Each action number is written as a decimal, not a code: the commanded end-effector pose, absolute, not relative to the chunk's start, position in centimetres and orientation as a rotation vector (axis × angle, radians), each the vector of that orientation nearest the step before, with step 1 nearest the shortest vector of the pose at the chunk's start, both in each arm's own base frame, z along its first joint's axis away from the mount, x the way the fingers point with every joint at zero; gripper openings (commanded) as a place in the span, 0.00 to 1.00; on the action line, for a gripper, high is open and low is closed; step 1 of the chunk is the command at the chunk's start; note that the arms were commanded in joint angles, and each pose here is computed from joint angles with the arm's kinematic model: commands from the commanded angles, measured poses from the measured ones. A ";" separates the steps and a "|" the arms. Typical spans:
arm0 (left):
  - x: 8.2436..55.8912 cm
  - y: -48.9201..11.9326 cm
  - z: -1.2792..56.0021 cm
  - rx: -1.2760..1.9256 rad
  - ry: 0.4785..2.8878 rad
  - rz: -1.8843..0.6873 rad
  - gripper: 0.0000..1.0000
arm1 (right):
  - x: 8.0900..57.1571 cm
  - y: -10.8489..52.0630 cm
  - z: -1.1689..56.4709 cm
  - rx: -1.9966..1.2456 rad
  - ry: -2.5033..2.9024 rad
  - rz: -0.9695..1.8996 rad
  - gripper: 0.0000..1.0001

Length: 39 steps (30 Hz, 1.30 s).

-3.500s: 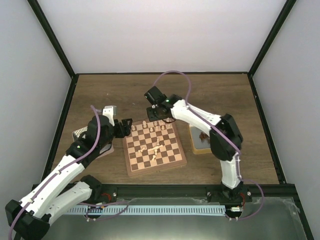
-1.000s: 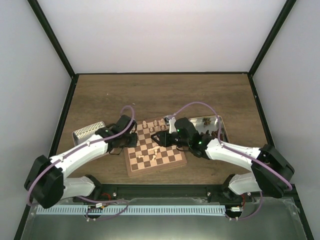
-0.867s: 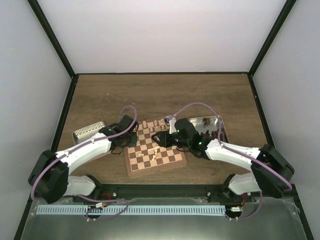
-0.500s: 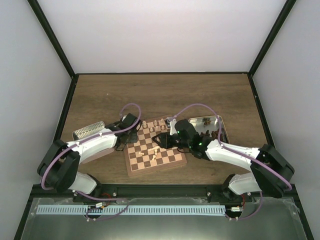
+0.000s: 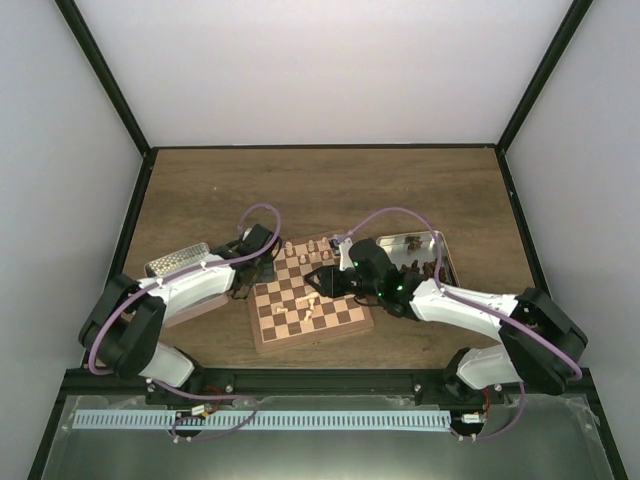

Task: Set up the chess pieces on the board
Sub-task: Place the chess piece on the chessboard, then pick up the chess piece from the chessboard.

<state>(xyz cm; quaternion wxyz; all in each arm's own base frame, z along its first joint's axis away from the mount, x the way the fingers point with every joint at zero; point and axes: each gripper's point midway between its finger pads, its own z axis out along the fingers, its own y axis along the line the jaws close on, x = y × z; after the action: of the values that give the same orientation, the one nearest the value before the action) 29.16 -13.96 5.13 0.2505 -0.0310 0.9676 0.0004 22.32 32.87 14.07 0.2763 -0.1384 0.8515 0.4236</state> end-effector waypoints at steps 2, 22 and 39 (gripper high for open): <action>29.1 -13.9 4.4 -0.080 2.651 -0.012 0.18 | 22.2 33.1 14.1 -0.393 2.286 1.133 0.44; 24.1 -14.7 8.6 -0.044 2.653 -0.290 0.44 | 20.9 34.2 14.4 -0.460 2.298 1.093 0.45; 17.9 -19.3 7.5 0.041 2.750 -0.582 0.36 | 23.6 31.1 14.8 -0.245 2.285 0.912 0.44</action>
<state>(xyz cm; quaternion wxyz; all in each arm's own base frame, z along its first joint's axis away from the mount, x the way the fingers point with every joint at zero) 19.05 -18.68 8.31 0.1890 0.0221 0.9613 -0.1991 23.03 31.56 13.89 0.3136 -0.1100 0.8751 0.3519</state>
